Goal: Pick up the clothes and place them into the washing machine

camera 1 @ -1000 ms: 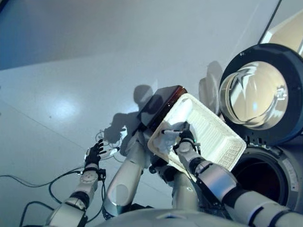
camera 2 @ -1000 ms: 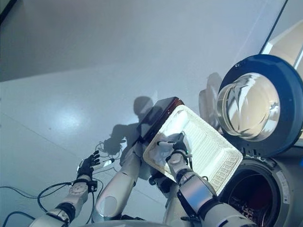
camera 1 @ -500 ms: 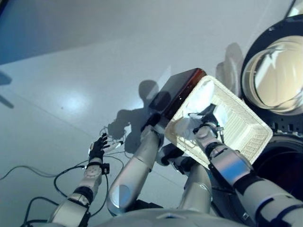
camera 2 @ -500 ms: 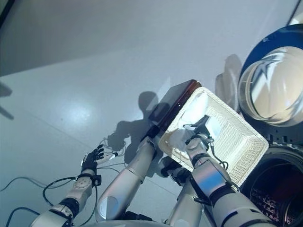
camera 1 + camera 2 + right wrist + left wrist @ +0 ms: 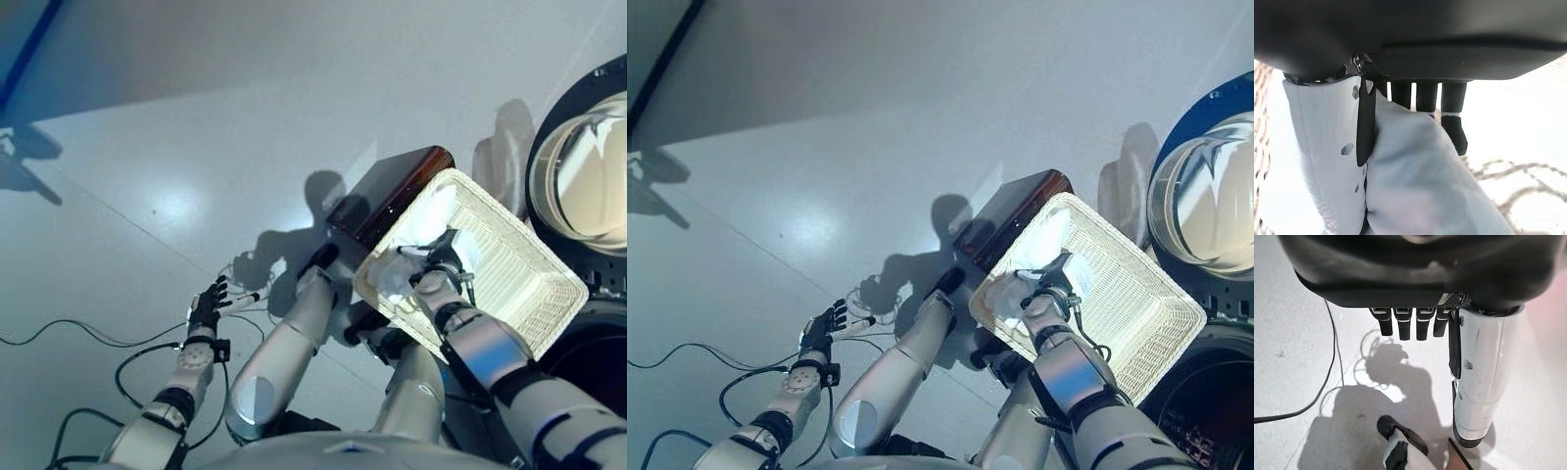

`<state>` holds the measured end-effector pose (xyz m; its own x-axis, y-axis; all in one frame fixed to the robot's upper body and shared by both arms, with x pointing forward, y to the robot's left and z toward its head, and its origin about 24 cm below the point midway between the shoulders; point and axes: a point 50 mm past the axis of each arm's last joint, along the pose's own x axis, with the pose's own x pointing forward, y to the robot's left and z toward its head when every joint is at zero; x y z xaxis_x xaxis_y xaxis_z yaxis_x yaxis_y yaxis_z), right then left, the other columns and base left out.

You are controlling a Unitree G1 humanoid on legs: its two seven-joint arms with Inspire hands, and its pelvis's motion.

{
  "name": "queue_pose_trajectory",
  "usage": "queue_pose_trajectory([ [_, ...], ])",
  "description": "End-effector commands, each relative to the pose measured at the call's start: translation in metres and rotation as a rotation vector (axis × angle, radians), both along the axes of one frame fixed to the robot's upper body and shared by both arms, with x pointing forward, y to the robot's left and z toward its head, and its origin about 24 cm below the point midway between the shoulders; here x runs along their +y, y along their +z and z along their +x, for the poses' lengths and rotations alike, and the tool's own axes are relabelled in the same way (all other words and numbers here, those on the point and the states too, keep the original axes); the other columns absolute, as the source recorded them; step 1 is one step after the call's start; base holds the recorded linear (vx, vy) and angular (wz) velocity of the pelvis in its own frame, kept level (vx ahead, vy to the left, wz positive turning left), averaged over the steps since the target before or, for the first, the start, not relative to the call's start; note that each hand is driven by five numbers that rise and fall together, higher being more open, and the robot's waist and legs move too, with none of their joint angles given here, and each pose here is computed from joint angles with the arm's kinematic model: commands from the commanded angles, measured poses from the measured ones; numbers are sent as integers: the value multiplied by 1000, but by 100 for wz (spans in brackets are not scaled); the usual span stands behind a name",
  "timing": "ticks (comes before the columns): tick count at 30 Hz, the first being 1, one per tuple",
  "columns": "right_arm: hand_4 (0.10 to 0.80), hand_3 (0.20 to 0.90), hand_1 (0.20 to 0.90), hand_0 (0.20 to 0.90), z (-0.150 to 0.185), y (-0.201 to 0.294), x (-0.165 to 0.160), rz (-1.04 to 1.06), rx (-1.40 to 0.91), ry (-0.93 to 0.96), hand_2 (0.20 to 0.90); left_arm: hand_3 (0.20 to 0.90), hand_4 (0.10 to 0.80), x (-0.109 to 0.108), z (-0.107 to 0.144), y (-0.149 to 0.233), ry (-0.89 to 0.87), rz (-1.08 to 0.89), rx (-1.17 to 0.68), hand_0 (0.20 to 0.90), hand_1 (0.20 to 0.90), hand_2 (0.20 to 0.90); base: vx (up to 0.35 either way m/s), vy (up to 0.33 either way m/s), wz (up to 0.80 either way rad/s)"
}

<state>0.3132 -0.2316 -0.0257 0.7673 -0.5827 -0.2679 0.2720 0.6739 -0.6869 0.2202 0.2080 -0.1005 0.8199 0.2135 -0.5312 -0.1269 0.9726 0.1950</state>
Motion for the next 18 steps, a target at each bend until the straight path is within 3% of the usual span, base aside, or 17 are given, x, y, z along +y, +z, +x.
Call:
queue_pose_trajectory([
  [1,300,200,200,200,-20,-17,-13,30,44,-55,200,900,800,9,-23,-8,-1,35,20,900,900,900,22,-18,-17],
  [10,300,200,200,200,-50,-19,-70,79,33,-258,200,900,800,15,-45,-19,25,21,82,900,900,900,10,15,-23],
  [18,300,200,200,200,-68,-16,-100,272,-123,-474,200,900,800,4,-74,-36,53,-45,174,900,900,900,-3,54,-54],
])
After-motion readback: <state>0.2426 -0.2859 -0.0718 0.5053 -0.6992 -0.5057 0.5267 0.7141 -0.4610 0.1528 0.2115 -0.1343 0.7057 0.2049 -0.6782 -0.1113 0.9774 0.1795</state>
